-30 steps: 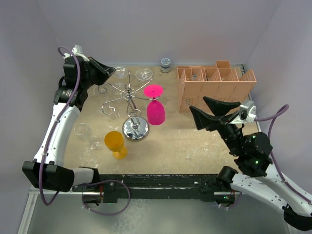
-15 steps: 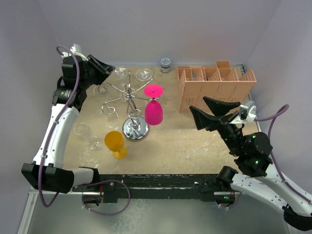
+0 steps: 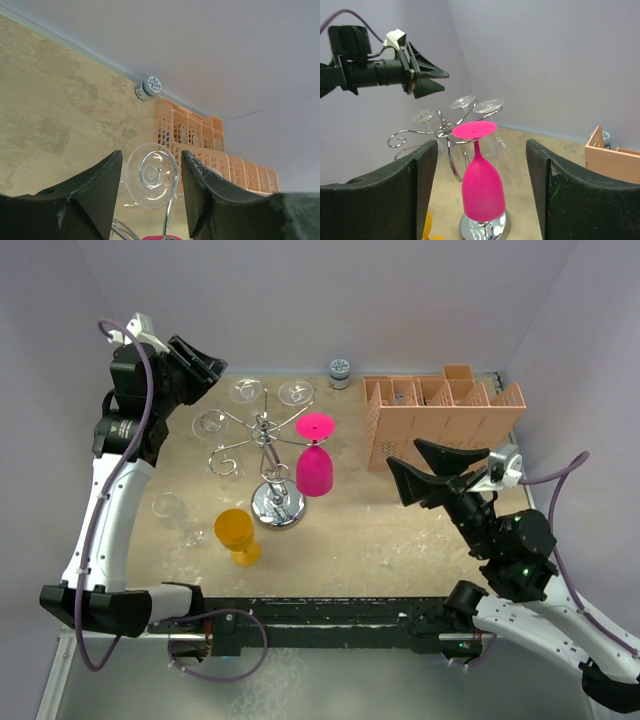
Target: Place the wine glass upside down on the wine glass rack
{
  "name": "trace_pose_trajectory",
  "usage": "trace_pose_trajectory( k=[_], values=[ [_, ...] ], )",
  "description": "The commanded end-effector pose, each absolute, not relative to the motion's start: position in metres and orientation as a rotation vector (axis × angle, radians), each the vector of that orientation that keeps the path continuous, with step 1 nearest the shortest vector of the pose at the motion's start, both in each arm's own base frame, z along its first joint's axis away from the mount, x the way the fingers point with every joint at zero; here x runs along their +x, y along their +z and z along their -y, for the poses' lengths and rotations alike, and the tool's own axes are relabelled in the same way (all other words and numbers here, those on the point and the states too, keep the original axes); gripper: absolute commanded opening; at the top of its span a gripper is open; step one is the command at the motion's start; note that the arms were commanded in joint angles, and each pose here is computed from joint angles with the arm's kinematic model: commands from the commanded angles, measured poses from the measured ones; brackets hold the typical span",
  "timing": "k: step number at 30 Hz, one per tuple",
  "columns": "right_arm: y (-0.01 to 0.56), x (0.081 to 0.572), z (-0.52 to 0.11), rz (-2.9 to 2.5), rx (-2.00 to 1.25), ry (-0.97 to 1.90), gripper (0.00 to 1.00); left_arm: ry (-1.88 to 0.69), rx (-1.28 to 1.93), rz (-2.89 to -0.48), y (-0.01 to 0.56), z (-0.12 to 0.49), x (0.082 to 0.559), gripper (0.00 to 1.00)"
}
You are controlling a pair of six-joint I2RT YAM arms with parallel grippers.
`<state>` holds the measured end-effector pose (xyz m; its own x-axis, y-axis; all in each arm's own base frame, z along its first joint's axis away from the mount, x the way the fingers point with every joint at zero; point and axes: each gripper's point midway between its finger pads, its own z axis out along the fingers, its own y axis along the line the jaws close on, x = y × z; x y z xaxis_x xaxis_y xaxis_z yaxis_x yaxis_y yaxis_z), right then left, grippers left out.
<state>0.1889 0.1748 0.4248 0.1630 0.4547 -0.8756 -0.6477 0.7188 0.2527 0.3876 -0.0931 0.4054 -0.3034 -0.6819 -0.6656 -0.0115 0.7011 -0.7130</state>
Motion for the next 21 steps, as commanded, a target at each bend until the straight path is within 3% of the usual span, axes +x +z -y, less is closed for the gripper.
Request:
trace_pose_trajectory(
  k=[1,9,12,17,21],
  values=[
    [0.438,0.192,-0.168,-1.179,-0.118,0.81,0.72,-0.501,-0.532,-1.744,0.426,0.058,0.371,0.49],
    [0.422,0.202,-0.181,-1.299,-0.097,0.826,0.72,-0.027,-0.708,-1.777,0.398,-0.02,0.305,0.52],
    [0.414,0.205,-0.183,-1.364,-0.043,0.856,0.71,0.078,-0.75,-1.828,0.371,-0.035,0.274,0.58],
    [0.408,0.216,-0.171,-1.426,0.152,0.863,0.71,0.178,-0.821,-1.904,0.335,-0.048,0.235,0.59],
    [0.405,0.22,-0.157,-1.479,0.317,0.86,0.69,0.114,-0.837,-2.01,0.295,-0.035,0.217,0.48]
  ],
)
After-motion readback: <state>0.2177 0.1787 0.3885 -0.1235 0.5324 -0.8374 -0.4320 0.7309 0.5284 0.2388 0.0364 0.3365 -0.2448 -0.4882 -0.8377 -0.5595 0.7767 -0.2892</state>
